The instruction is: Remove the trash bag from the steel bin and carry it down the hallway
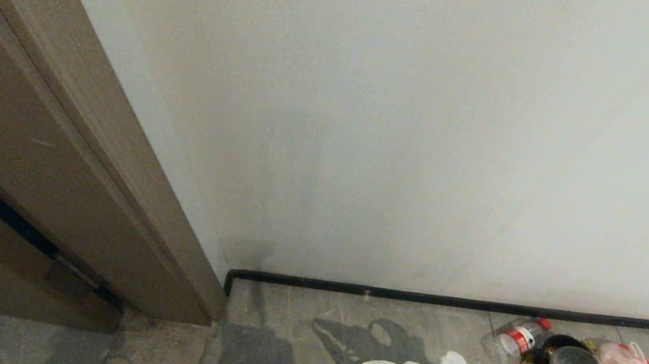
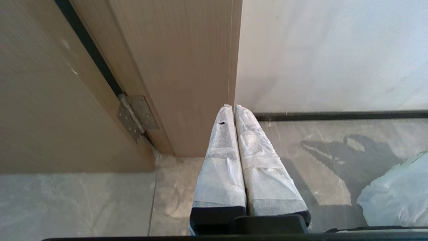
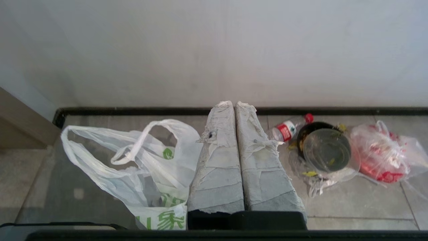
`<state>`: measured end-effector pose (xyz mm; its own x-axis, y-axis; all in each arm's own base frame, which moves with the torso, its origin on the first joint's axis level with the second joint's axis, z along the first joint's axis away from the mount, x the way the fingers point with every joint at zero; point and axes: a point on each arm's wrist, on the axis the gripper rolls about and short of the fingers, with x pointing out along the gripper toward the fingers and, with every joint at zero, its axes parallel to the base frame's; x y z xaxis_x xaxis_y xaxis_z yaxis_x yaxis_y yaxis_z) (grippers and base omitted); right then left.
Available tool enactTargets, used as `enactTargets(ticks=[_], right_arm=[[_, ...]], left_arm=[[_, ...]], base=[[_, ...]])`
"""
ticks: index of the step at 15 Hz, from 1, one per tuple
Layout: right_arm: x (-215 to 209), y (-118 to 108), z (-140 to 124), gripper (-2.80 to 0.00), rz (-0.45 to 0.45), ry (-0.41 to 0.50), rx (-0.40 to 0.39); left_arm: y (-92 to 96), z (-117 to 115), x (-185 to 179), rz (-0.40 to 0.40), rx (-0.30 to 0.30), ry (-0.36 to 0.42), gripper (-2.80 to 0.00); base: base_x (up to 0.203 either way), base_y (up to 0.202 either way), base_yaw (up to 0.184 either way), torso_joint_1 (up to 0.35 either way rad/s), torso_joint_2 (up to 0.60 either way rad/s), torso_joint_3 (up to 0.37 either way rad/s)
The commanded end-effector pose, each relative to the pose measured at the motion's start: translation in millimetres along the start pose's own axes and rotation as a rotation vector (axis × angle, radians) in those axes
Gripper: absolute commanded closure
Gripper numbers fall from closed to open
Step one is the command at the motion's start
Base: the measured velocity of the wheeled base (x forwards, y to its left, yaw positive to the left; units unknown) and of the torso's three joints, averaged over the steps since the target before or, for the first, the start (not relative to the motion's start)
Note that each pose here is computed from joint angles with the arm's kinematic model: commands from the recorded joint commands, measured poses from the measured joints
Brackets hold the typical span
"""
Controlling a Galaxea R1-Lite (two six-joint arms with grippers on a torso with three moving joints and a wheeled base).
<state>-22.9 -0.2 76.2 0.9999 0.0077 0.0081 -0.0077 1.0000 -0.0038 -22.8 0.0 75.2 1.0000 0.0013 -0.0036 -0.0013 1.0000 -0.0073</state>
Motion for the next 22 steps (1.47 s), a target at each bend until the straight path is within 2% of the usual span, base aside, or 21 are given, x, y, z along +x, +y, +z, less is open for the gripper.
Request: enactTargets(ticks=[1, 18, 22], right_arm=[[-3.0, 0.0, -0.9, 0.00, 0.000, -0.040, -0.001], [-3.0, 0.0, -1.0, 0.00, 0.001, -0.038, -0.005], [-3.0, 0.0, -1.0, 0.00, 0.001, -0.038, -0.005]], left_arm=[[0.0, 0.0, 0.1, 0.000, 0.000, 0.001, 0.00], [0.0, 0.0, 0.1, 0.000, 0.000, 0.001, 0.00], [0.0, 0.0, 0.1, 0.000, 0.001, 0.001, 0.00]], base=[[0.000, 0.000, 0.000, 0.002, 0.00, 0.199], [0.000, 0.000, 0.000, 0.002, 0.00, 0.202], [0.000, 0.000, 0.000, 0.002, 0.00, 0.079]])
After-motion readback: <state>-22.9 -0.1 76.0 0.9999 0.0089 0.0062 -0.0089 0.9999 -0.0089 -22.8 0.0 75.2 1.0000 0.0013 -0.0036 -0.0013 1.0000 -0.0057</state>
